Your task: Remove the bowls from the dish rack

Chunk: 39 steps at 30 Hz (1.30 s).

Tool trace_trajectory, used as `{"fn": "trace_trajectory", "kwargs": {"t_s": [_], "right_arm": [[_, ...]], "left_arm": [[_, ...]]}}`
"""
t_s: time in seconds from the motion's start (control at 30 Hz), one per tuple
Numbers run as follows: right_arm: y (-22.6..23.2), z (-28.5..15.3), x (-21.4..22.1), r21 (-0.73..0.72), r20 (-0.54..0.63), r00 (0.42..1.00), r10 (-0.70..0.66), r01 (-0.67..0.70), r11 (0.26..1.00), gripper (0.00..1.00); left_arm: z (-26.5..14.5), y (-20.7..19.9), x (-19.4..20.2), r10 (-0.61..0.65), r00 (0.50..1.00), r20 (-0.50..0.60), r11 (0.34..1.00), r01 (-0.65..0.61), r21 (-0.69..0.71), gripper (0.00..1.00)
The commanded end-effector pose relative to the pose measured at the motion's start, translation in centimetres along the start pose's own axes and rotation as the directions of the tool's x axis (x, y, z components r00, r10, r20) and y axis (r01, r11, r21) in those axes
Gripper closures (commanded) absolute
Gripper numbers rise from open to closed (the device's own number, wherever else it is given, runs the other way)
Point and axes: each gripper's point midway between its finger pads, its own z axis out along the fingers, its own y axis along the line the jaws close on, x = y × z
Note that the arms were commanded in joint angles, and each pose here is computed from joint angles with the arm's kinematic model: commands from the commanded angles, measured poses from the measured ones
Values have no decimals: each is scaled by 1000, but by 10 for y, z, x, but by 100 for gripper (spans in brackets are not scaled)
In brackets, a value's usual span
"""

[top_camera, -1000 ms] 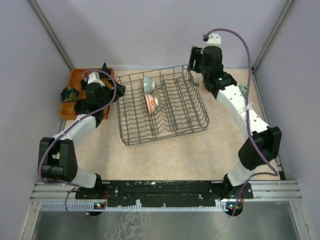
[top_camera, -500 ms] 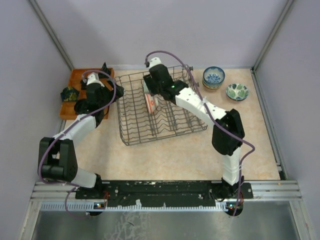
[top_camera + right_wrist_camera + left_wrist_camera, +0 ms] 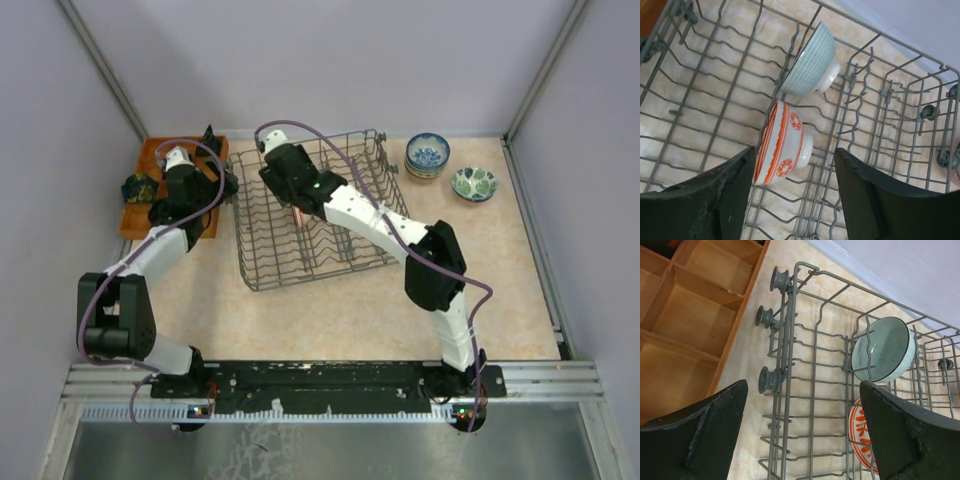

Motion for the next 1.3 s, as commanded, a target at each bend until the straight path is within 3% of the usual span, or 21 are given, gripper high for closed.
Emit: {"fn": "trace_trajectory", "kwargs": {"t_s": [0.0,0.4,0.77,1.27], "right_arm": [[11,-1,-10,48,14,997,-71,70,996,36],[32,13,8,221,-37,972,-230,233,947,39],[25,31,23,397,-103,940,-326,339,853,43],[24,45,29,467,-124,924,-361,376,801,53]], "left_arm": [[2,2,-18,-14,999,33,1000,14,-14,1],[6,16,-13,-80,997,0,997,80,13,1],[7,18,-15,-85,996,3,996,85,16,1],[8,22,-11,-89,996,-5,996,89,13,1]]}}
